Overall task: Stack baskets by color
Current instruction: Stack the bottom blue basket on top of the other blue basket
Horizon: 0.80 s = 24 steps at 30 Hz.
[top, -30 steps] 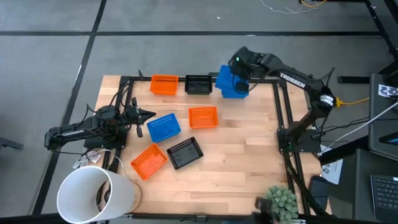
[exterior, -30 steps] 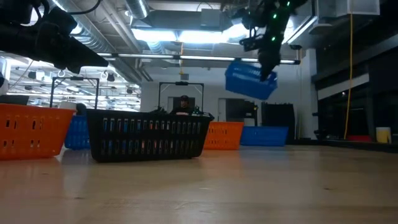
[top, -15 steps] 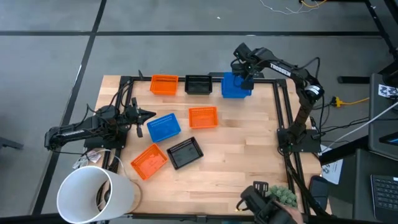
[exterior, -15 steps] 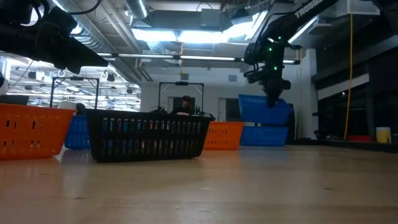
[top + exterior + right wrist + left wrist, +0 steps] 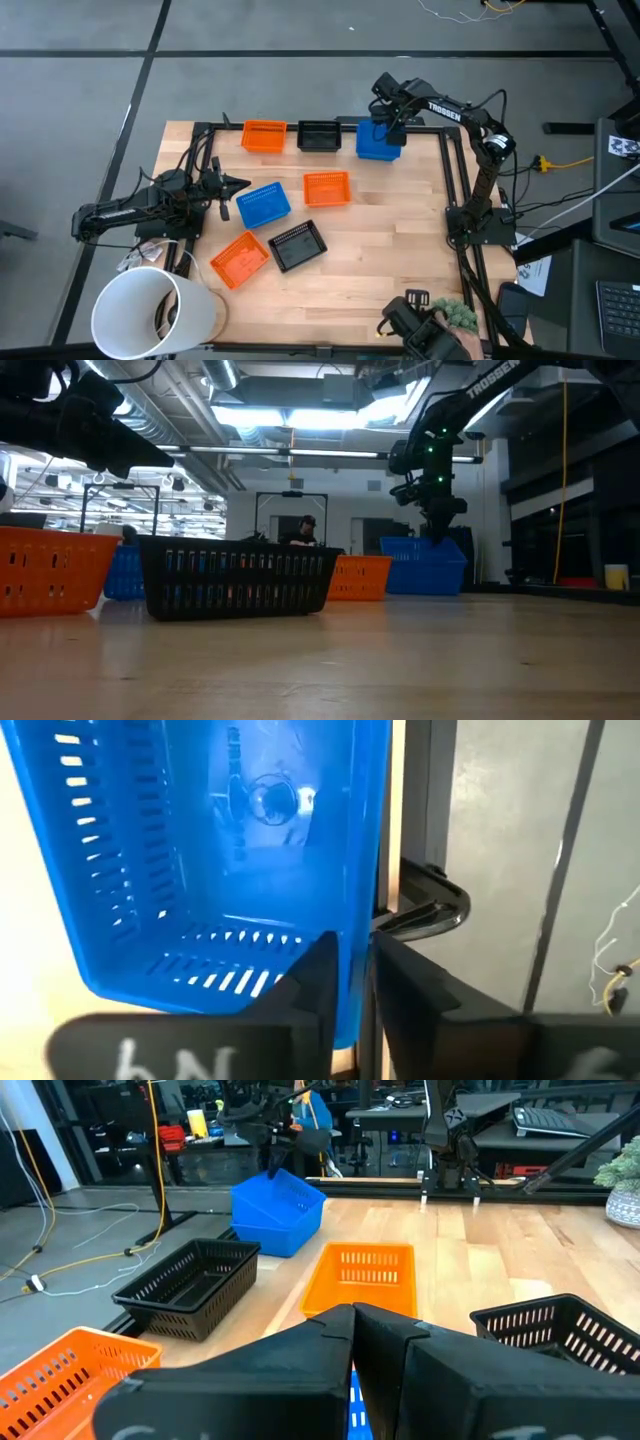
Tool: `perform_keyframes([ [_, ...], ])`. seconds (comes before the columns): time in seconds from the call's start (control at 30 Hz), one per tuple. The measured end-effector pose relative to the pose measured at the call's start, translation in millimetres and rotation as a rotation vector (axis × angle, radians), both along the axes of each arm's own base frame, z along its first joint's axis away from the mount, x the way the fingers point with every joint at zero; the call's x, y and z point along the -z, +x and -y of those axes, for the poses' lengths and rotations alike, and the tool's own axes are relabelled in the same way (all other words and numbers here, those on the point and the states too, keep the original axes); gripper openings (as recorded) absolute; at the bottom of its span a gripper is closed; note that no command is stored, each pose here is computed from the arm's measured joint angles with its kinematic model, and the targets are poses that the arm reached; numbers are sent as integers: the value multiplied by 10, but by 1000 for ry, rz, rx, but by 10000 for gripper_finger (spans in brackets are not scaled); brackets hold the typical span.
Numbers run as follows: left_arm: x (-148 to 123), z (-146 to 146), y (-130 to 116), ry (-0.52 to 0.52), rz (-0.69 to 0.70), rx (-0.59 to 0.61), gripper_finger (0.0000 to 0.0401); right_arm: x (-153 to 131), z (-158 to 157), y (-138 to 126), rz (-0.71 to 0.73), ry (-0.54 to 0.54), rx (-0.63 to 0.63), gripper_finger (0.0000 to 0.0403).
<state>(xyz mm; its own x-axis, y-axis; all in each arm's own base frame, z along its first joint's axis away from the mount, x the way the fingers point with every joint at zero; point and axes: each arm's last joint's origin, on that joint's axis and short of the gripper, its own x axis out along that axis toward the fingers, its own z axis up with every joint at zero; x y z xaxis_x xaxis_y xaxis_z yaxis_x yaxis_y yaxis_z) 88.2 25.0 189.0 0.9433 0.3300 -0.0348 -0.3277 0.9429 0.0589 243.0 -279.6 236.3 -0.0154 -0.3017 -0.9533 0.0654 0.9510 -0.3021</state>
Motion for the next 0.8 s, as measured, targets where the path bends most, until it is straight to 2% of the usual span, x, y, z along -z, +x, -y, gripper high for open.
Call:
perform_keyframes([
  [0.27, 0, 0, 0, 0, 0, 0, 0, -135, 42, 34, 26, -43, 1, 103],
  [0.53, 0, 0, 0, 0, 0, 0, 0, -163, 48, 51, 70, -27, -10, 104],
  [0.7, 0, 0, 0, 0, 0, 0, 0, -184, 93, 92, 113, -78, -9, 105],
  [0.8, 0, 0, 0, 0, 0, 0, 0, -184, 95, 100, 133, -70, -15, 105],
])
